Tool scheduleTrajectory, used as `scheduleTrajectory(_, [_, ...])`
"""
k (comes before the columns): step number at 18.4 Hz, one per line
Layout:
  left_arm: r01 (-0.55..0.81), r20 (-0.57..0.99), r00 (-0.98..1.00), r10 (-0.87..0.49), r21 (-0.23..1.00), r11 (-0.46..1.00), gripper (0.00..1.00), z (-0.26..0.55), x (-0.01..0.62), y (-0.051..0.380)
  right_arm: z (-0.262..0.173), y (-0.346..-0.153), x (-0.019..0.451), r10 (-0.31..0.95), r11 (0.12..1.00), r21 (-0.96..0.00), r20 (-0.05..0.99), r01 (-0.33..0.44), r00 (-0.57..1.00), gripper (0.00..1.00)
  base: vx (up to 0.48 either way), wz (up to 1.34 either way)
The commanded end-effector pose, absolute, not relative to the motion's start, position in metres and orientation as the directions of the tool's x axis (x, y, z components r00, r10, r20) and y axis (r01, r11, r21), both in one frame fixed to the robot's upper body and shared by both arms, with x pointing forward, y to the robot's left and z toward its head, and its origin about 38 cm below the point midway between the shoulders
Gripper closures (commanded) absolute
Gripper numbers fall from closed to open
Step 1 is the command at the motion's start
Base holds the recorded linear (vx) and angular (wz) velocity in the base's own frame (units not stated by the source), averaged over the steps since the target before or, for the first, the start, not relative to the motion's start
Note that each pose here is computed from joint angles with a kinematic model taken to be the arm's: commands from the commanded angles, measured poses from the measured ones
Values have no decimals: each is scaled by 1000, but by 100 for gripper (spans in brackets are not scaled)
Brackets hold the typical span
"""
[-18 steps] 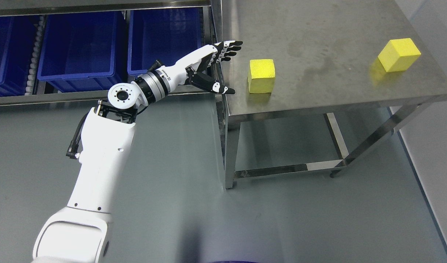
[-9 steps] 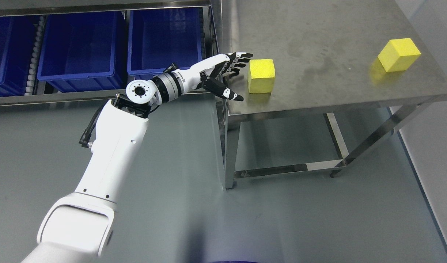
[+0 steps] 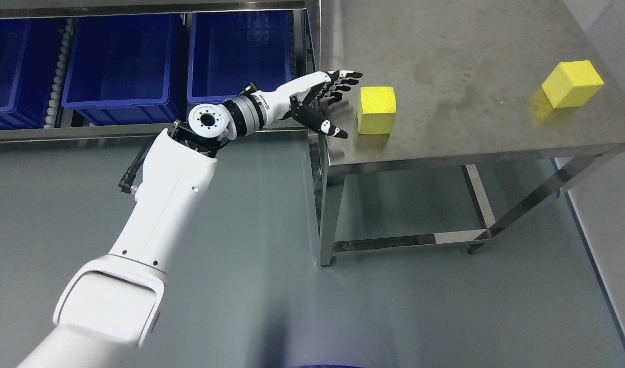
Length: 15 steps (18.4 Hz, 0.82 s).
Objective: Move yellow foam block to right shelf middle
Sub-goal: 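Extend the left hand forward beside the nearer yellow cube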
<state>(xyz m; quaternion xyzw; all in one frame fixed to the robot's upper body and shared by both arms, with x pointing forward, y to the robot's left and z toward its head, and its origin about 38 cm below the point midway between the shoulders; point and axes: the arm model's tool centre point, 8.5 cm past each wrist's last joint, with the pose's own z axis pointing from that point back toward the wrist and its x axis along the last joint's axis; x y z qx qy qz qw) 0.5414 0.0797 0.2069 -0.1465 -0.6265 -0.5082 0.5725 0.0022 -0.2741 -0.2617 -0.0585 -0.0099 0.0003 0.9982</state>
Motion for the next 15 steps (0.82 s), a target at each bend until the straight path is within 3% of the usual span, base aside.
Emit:
scheduleTrajectory(1, [797,846,-272,-458,465,386,1,184,539,74,-261,-285,-7,-7,991,-134,15,9,1000,0,34,143])
scheduleTrajectory(9, [820,914,-294,-279,391,417,1,197,534,65,-261,-285,-8,-7,991,-134,14,9,1000,0,17,76])
scheduleTrajectory(15, [816,907,-339,-250,416,401,1,199,530,60,-261,-285,-8,-7,991,-134,14,9,1000,0,7,-53])
